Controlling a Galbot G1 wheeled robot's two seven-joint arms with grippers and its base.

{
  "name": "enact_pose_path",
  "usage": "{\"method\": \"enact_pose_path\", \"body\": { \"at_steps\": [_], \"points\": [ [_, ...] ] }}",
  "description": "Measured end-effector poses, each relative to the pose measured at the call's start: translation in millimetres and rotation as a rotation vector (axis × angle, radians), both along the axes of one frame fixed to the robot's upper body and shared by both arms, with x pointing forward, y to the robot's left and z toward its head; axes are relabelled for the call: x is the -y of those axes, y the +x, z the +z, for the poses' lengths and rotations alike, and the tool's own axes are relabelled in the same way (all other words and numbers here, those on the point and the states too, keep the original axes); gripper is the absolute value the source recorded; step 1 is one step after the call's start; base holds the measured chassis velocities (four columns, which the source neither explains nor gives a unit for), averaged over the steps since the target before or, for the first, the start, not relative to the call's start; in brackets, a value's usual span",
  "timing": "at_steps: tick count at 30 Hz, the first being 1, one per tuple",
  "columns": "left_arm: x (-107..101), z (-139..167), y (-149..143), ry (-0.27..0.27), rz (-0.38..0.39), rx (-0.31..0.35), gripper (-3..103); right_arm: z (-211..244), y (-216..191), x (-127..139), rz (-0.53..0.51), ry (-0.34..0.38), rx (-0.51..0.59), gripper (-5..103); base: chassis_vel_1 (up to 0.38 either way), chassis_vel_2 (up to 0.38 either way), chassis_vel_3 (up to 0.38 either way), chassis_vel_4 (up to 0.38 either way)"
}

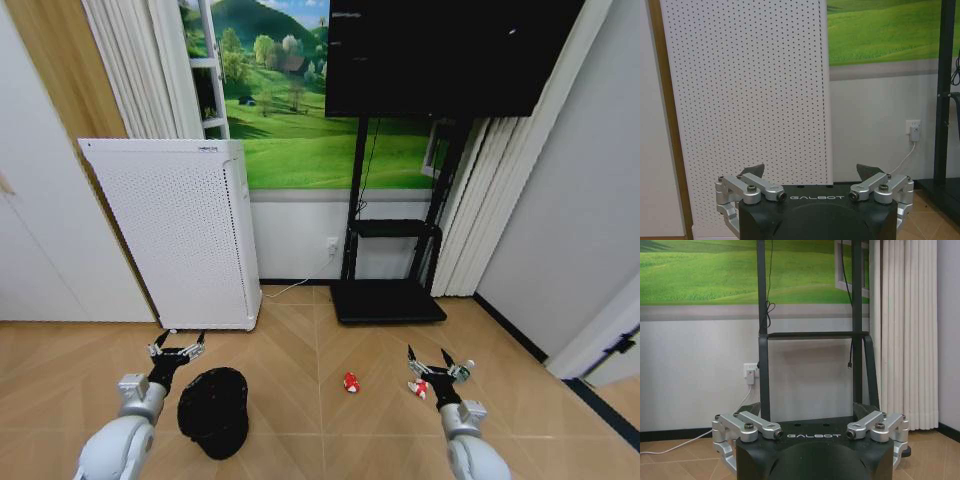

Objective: Pick up the trash bin and place the garbage on the floor into it.

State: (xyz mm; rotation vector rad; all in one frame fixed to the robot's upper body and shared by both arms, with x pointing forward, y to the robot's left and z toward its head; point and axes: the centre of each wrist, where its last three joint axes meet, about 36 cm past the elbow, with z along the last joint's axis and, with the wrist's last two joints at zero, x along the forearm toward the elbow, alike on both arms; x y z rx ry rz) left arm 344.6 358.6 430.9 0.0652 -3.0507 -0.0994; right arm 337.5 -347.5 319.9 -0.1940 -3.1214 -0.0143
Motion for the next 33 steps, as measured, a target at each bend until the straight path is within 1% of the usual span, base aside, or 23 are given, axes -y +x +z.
{"method": "enact_pose_path", "body": {
  "at_steps": [24,33],
  "points": [
    [-0.3,-1.0,-1.0,0.000,-0.002,-0.001,100,-5.7,-0.8,1.5,-0.002,0.002,-0.008,100,0.000,0.000,0.000,0.000],
    [3.2,0.0,-1.5,-0.006,0.003,-0.002,100,-5.6,-1.2,2.6,-0.002,0.001,-0.008,100,0.000,0.000,0.000,0.000]
  ]
}}
